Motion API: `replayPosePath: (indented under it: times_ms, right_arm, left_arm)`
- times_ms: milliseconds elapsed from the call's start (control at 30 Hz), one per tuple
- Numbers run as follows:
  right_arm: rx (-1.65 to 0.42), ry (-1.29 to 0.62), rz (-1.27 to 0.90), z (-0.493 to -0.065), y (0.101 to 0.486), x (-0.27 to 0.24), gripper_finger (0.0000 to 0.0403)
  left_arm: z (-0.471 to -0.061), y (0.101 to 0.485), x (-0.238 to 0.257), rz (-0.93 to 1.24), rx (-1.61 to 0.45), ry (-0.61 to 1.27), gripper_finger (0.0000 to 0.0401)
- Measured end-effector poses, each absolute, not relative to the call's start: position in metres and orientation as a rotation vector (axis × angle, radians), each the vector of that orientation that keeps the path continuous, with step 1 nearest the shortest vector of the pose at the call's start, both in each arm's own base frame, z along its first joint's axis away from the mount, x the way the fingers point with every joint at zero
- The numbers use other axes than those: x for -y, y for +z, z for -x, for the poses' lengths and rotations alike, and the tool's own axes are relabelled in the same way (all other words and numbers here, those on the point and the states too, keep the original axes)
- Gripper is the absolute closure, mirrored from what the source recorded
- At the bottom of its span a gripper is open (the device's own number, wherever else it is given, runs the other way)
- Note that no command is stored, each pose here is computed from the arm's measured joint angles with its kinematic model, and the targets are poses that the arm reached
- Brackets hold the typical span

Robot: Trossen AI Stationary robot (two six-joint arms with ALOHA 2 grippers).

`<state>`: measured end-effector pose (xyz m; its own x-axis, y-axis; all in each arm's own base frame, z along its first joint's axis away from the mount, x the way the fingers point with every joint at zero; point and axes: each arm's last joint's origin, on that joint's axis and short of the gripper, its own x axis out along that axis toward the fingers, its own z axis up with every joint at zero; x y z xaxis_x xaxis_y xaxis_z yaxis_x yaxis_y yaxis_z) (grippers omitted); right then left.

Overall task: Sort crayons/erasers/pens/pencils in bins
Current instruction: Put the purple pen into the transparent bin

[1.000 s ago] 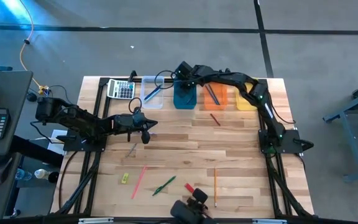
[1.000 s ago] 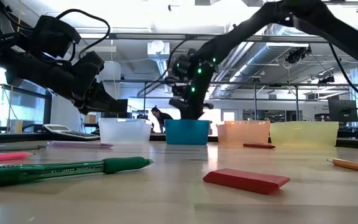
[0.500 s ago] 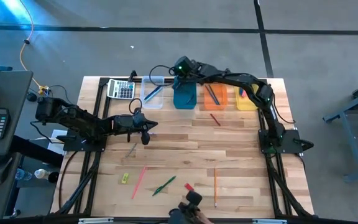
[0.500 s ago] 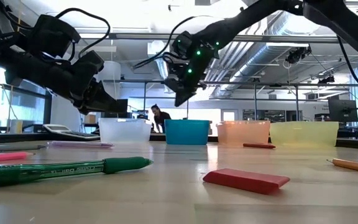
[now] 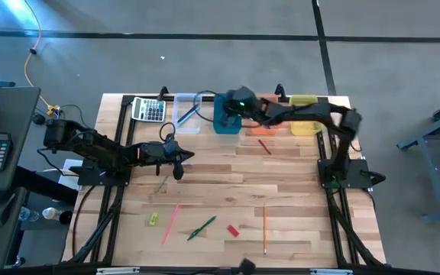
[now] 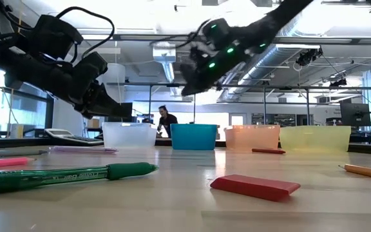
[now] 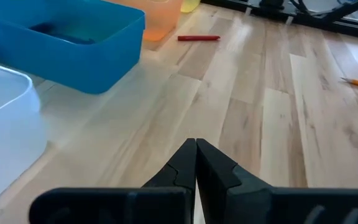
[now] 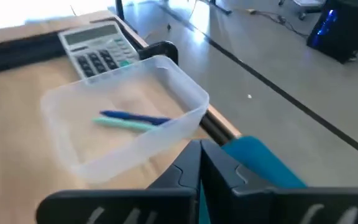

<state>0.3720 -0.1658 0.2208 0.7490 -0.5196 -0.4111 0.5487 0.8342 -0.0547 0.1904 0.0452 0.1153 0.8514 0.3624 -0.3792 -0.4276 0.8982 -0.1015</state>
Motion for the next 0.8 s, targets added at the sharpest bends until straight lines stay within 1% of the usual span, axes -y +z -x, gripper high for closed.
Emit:
replayPosePath:
  times_ms: [267,433,533,633,800]
  right_arm:
    - [-0.265,-0.475,-0.099,-0.310,0.216,0.098,0.0402]
    - [-0.197,-0.402,-0.125,-0.275,0.202,0.063,0.0403]
    - [-0.162,-0.391,-0.120,-0.259,0.196,0.049,0.0403]
    - [-0.146,-0.397,-0.110,-0.246,0.189,0.038,0.0403]
    - [-0.143,-0.413,-0.084,-0.235,0.182,0.028,0.0403]
  left_arm:
    - [-0.191,0.116,-0.046,0.167,-0.358,0.404,0.0401]
    - [-0.193,0.117,-0.042,0.154,-0.369,0.325,0.0401]
    - [-0.203,0.124,-0.040,0.169,-0.358,0.261,0.0401]
    - [-0.217,0.130,-0.037,0.168,-0.439,0.201,0.0401]
    - [-0.237,0.144,-0.031,0.110,-0.695,0.155,0.0401]
